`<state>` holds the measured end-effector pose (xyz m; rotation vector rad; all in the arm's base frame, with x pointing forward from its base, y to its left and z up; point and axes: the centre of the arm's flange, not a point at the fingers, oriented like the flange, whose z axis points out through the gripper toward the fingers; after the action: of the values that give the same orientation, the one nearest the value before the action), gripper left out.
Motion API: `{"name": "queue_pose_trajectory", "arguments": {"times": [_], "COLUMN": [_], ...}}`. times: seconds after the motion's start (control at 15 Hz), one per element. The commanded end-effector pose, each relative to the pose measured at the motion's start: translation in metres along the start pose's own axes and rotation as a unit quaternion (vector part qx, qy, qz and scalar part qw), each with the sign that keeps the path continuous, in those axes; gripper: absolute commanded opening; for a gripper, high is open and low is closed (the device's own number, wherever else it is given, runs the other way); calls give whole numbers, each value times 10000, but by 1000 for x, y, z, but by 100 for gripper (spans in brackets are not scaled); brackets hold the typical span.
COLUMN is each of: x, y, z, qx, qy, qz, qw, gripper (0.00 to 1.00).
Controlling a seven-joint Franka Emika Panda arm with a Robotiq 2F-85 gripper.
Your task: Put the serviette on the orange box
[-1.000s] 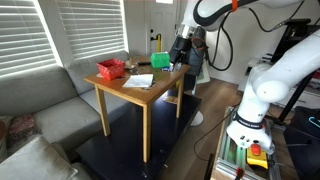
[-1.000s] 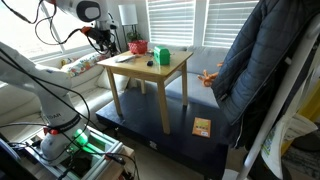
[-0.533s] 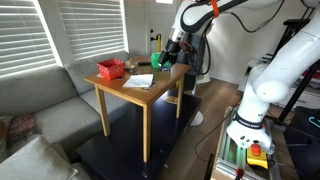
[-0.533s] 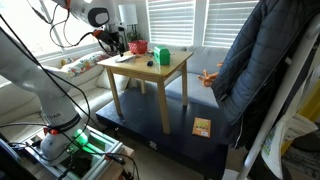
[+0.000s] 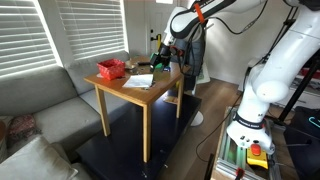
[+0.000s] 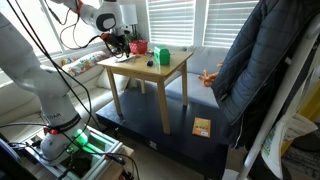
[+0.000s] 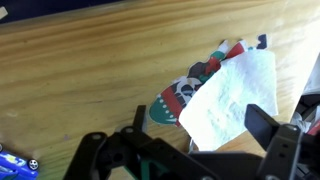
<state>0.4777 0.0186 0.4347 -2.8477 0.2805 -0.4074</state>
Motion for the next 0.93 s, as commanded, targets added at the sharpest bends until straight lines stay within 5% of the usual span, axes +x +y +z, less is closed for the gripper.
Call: {"name": "queue_pose_trajectory", "arguments": {"times": [0.0, 0.07, 0.67, 0.87], "x": [17, 19, 19, 19], "y": [-9, -11, -19, -19], "z": [15, 17, 40, 40], "qx": [147, 154, 81, 59], "qy": [63, 41, -178, -180], "qz": [128, 125, 11, 3], "qw": [9998, 9998, 9998, 9998], "gripper": [87, 74, 11, 0]}}
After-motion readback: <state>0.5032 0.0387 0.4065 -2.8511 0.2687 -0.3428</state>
